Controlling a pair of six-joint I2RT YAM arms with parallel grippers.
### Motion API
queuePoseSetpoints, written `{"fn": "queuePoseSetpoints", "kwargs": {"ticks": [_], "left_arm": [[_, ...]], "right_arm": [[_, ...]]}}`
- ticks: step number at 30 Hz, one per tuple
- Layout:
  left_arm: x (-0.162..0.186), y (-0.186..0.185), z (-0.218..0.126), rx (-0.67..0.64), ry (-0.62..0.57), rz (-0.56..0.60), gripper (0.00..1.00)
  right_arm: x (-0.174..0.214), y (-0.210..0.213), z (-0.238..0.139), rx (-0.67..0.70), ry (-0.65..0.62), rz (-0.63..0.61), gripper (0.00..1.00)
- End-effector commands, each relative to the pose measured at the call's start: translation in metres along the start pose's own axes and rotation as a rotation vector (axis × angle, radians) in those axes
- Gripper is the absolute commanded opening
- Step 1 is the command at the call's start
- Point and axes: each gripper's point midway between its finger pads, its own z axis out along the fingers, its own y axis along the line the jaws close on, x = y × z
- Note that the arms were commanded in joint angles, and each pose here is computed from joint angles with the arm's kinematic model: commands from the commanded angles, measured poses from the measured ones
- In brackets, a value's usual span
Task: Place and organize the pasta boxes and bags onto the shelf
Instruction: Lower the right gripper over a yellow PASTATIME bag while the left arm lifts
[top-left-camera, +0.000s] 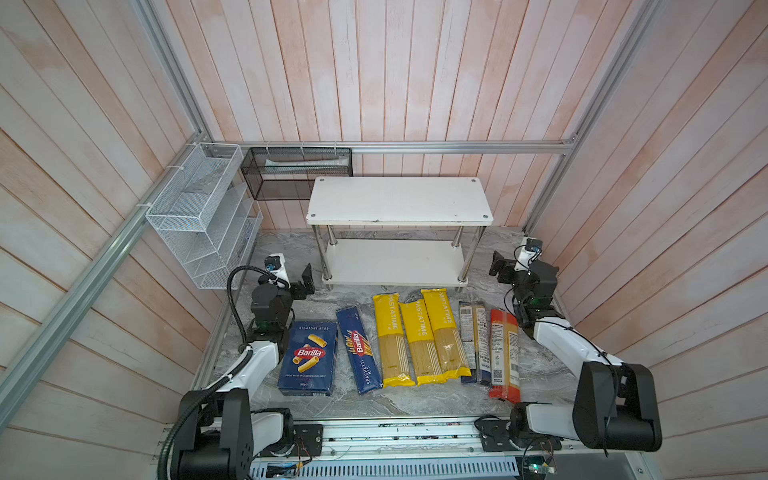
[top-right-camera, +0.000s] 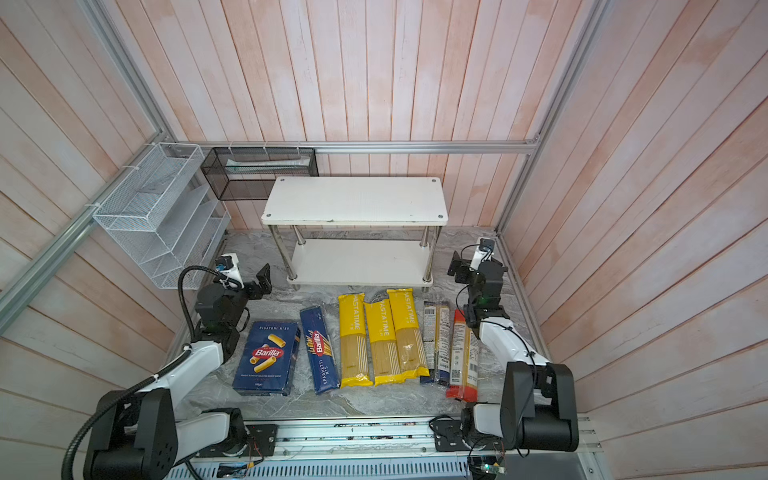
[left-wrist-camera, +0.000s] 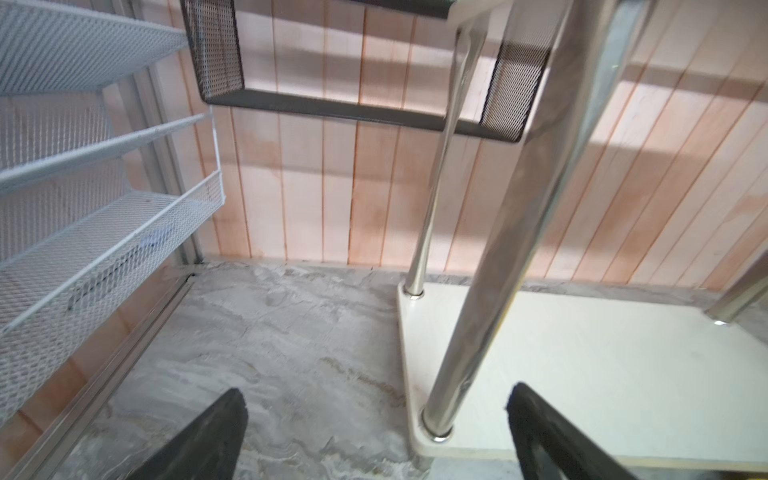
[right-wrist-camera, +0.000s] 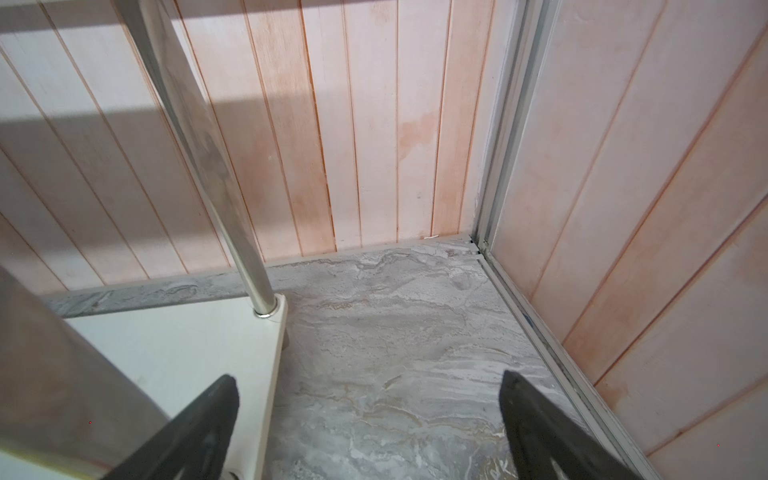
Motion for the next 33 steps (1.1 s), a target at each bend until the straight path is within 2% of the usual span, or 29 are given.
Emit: {"fn": "queuePoseSetpoints", "kwargs": {"ticks": [1, 5, 10, 20, 24, 33], "left_arm": [[0.023, -0.033, -0.01, 0.091, 0.189, -0.085, 1.0], [0.021, -0.069, -0.03, 0.221, 0.239, -0.152, 1.0], [0.034, -0.089, -0.054, 0.286, 0.233, -0.151, 1.0], [0.086, -0.088, -0.061, 0.311, 0.275, -0.082, 1.0], [0.087, -0.088, -0.061, 0.314, 0.259, -0.072, 1.0], [0.09, -0.091, -0.06, 0.334, 0.276, -0.05, 1.0]], "right_arm": [[0.072, 0.016, -0.021, 0.023, 0.357, -0.005, 0.98], [0.082, 0.062, -0.048, -0.059, 0.438, -0.045, 0.98], [0.097, 0.103, -0.08, -0.131, 0.502, -0.069, 0.98], [0.163, 0.119, -0.1, -0.184, 0.654, -0.085, 0.95], [0.186, 0.118, -0.105, -0.186, 0.734, -0.102, 0.94], [0.22, 0.13, -0.114, -0.216, 0.825, -0.128, 0.93]]}}
